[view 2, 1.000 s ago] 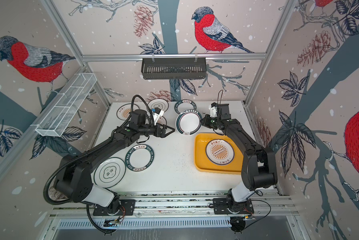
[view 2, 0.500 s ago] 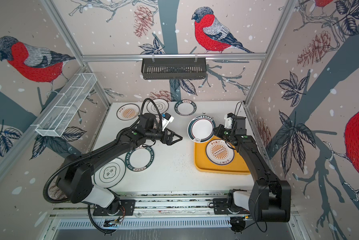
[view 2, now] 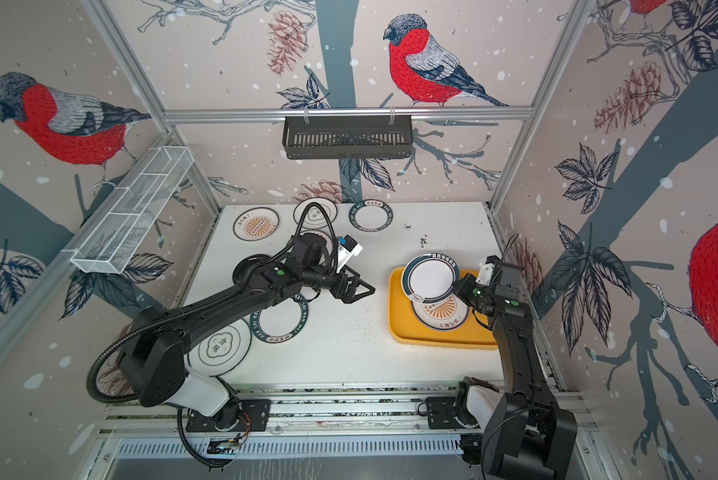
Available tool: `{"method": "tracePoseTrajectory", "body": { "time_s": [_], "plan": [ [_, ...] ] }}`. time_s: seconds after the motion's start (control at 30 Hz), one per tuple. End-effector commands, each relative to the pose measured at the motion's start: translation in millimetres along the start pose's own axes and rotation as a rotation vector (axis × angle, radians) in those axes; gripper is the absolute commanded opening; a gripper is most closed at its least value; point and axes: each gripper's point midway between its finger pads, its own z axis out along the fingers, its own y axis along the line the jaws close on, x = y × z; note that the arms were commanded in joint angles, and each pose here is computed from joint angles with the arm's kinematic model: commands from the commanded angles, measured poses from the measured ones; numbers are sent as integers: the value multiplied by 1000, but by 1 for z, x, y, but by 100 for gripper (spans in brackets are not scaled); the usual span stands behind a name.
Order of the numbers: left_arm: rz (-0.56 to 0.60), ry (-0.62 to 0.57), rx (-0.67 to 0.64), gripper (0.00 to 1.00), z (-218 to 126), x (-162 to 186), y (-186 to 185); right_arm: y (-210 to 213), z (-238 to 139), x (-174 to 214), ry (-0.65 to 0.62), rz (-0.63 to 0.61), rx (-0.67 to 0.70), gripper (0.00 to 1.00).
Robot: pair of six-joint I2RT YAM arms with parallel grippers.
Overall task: Place the plates into the plastic bin on the countertop
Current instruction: 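Carry the ringed plate over the yellow bin with the right gripper, then lower the ringed plate onto the stacked plates in the bin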
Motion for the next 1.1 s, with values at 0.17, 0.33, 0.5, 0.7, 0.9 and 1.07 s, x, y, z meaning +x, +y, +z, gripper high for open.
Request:
{"method": "tracePoseTrajectory", "body": {
  "time_s": [0.17,0.33,0.5,0.7,0.9,1.07],
  "plan": [
    [39,10,-29,96,0,1,-4,-27,-6,7,10,61,29,1],
    [42,10,-35,96,0,1,-5,-35,-7,10,7,75,28,1],
    [42,11,-39,96,0,1,-4,-42,-7,15,14,86,42,1],
    [42,12,-45,96,1,1,-3,-55,-4,22,28,112,76,1],
    [38,15,-46,96,2,2,-2,-63,-5,23,29,129,118,1],
    [35,15,-54,96,2,3,-1,-67,-2,28,52,144,137,1]
  ]
}}
